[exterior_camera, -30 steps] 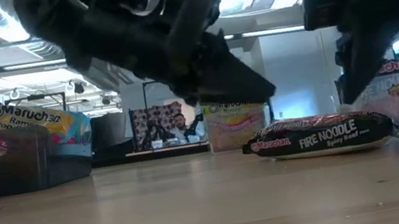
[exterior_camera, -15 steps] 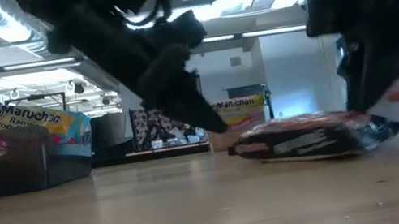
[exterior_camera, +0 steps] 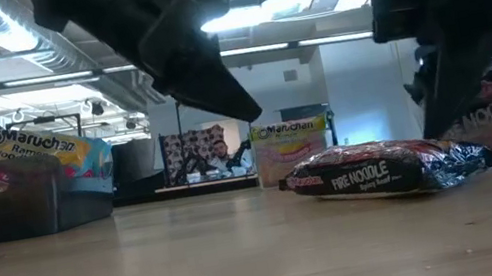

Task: Sort Maruchan noodles
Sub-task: Put the right black noodle pack into the bottom transparent bin

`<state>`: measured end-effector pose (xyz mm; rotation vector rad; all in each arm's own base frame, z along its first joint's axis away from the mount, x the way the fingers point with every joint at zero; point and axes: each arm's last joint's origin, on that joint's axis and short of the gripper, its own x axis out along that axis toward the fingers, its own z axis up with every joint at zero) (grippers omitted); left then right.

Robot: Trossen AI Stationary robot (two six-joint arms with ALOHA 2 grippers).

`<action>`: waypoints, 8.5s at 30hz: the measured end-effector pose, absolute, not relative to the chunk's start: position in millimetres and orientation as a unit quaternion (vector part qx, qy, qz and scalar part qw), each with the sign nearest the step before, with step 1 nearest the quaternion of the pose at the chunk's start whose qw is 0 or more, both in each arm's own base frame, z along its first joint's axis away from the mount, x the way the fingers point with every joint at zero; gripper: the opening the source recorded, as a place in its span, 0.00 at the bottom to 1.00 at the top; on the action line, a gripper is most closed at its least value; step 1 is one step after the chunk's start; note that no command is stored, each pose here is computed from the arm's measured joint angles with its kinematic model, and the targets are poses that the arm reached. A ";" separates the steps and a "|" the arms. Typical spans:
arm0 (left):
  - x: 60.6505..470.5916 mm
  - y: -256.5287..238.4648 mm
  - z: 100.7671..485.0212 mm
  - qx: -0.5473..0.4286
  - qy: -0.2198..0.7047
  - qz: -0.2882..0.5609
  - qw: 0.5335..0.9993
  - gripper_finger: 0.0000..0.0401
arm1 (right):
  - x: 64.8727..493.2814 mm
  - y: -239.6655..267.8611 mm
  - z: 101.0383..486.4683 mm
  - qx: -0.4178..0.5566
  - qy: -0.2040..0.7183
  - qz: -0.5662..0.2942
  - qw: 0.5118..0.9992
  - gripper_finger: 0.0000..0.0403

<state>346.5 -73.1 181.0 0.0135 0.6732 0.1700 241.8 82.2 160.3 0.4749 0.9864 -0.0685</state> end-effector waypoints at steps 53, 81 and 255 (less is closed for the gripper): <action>380.6 -104.6 134.4 -0.035 0.223 -0.022 0.974 0.32 | 226.3 60.4 157.1 0.318 0.465 -0.124 0.817 0.70; 387.9 -102.1 124.0 -0.069 0.213 -0.037 0.974 0.32 | 219.0 55.5 135.8 0.364 0.376 -0.146 0.840 0.70; 348.1 -53.7 177.1 0.052 0.370 0.027 0.927 0.32 | 146.3 -105.2 216.9 -0.005 0.681 -0.208 0.702 0.63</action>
